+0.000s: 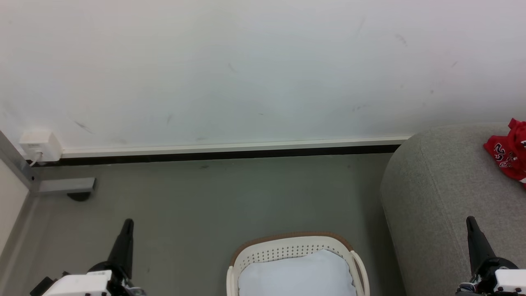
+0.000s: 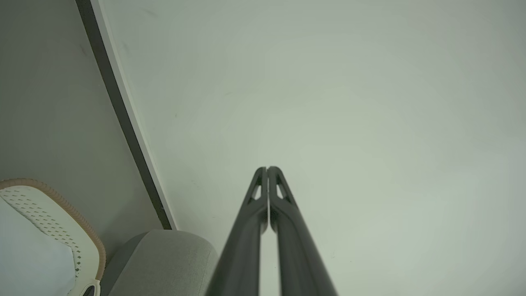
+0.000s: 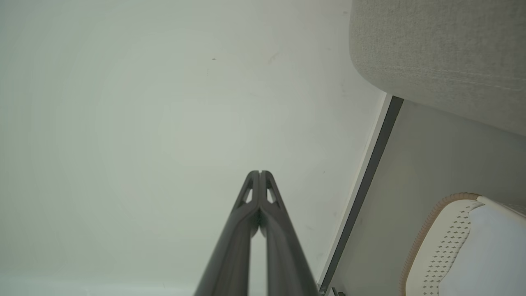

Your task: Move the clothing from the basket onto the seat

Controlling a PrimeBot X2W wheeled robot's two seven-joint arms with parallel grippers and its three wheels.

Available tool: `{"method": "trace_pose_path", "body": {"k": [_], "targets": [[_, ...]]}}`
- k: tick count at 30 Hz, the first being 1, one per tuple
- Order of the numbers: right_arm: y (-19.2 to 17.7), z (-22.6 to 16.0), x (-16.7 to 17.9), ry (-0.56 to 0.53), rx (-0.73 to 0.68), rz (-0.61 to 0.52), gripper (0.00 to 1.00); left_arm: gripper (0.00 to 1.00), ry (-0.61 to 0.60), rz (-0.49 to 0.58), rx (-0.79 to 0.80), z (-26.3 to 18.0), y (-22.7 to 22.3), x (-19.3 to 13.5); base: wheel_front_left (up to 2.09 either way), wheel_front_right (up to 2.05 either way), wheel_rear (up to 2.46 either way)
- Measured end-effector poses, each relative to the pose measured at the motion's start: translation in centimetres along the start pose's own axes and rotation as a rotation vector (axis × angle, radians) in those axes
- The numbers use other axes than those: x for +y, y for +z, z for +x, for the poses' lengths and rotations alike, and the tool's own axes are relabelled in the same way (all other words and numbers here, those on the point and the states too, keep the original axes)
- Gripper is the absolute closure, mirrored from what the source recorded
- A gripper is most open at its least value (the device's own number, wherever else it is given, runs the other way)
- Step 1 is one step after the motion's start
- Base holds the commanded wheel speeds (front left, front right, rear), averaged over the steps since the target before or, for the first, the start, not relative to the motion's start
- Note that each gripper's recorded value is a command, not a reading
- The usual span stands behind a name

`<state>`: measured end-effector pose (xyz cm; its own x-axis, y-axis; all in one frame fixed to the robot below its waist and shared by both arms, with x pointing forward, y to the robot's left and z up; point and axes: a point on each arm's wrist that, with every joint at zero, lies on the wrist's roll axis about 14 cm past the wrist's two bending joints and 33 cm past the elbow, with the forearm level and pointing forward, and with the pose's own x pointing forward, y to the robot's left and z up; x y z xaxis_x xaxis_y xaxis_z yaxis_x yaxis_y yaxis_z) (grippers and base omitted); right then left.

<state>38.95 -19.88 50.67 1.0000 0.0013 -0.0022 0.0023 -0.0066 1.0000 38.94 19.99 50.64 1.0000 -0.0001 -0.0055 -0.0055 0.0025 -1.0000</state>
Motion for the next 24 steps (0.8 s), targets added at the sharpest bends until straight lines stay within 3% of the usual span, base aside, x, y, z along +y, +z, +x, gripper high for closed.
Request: {"method": "trace_pose_path", "body": {"k": [24], "targets": [[0.0,0.0,0.0,0.0,0.0,0.0,1.0,1.0,0.0,0.0,0.0,0.0,0.0,-0.01,0.0,0.0,0.0]]}}
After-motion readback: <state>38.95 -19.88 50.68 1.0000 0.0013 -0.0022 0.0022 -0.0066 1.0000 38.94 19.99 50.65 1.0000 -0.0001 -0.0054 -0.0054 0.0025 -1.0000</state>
